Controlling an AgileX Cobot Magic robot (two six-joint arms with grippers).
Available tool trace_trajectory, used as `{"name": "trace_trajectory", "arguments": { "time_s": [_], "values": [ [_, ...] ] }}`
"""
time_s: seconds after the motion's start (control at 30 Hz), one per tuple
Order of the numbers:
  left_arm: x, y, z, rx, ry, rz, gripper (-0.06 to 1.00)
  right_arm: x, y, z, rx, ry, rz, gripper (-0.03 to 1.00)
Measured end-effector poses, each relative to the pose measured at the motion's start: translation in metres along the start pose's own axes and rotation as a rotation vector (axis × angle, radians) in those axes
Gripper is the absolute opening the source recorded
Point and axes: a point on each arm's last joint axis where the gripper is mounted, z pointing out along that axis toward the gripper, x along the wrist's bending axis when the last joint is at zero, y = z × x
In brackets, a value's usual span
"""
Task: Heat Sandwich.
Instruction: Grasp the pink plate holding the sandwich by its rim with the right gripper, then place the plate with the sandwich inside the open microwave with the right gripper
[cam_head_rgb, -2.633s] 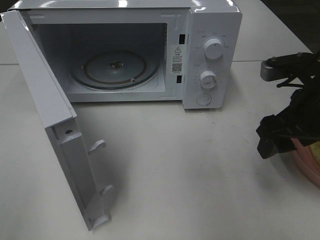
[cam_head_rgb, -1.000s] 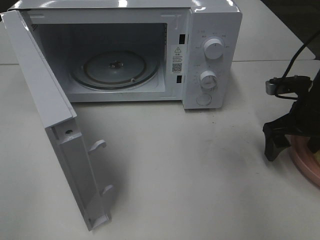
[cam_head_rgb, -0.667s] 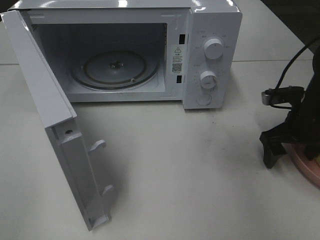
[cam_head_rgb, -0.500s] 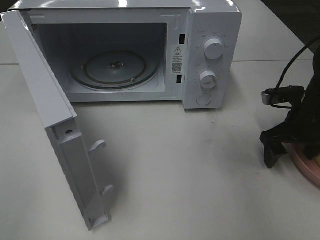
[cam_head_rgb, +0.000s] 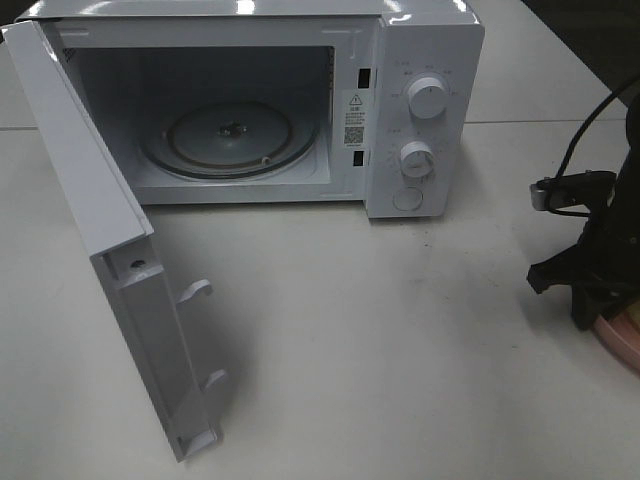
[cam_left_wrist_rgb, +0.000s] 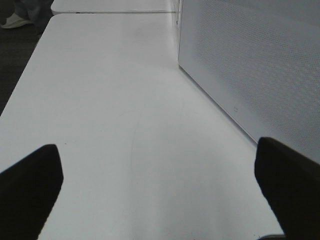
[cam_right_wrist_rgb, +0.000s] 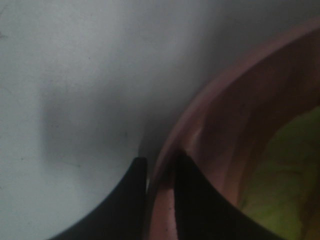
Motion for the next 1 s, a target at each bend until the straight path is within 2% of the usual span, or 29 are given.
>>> {"name": "trace_trajectory", "arguments": {
  "time_s": [0.03, 0.73, 1.0],
  "values": [
    [0.000, 0.000, 0.000, 0.000, 0.000, 0.000, 0.99, 0.000, -0.001, 0.000, 0.015, -0.004, 0.015, 0.13],
    [0.000, 0.000, 0.000, 0.000, 0.000, 0.000, 0.99, -0.002, -0.002, -0.006, 0.018, -0.019, 0.075, 0.09],
    [0.000, 0.000, 0.000, 0.000, 0.000, 0.000, 0.99, 0.005, -0.003, -0.013, 0.011, -0.048, 0.037, 0.06]
  ]
}}
